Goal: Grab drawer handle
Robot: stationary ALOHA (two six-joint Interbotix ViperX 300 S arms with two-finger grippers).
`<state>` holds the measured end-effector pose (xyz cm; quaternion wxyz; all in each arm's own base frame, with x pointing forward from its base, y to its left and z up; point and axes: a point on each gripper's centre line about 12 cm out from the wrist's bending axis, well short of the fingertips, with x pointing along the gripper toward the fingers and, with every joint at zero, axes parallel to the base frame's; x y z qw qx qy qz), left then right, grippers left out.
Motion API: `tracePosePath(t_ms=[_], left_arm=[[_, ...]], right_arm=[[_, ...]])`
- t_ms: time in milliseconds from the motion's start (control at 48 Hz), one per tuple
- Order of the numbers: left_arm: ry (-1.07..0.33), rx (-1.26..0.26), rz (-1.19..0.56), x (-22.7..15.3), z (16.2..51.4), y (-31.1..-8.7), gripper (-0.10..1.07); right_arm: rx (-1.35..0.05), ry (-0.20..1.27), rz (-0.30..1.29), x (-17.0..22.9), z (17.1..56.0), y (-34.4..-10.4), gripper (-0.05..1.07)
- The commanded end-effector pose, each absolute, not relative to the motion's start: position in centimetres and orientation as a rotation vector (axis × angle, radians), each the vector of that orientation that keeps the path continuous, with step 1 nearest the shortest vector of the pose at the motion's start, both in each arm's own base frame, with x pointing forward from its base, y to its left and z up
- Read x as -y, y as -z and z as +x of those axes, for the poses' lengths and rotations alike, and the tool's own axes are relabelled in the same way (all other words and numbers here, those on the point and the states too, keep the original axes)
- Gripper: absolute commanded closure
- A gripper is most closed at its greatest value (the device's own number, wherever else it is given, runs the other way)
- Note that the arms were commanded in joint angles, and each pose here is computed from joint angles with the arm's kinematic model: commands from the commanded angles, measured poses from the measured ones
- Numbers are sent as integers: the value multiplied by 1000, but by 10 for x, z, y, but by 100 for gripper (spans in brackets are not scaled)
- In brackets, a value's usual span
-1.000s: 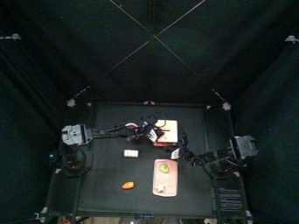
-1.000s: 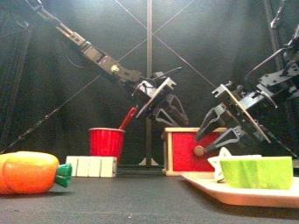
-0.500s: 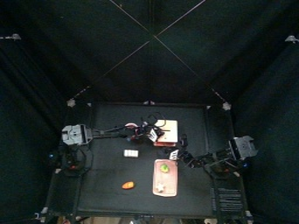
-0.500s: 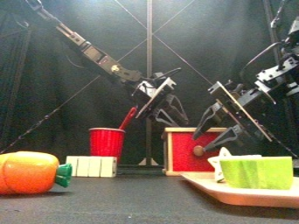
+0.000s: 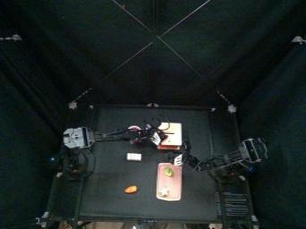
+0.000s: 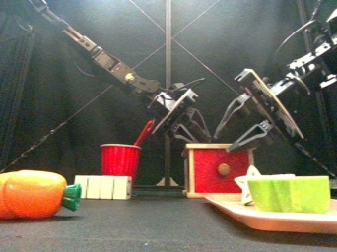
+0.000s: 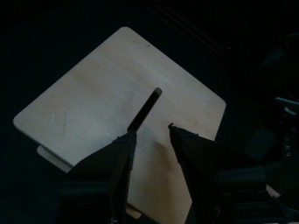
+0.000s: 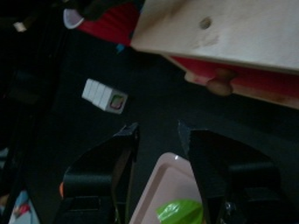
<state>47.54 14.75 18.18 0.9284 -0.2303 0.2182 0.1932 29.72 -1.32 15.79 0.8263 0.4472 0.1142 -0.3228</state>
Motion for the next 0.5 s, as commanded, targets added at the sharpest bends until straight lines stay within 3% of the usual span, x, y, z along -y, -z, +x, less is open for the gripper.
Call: tracePosePath(t_ms=[0,479], left_arm=[[-392,-411,-465,-150,478,-196,21],[-390,-413,-465,-150,479,-195,21]], right_arm=[[-253,642,963,14,293,-173,24],[-388,647,1011,72,278,-166,24]])
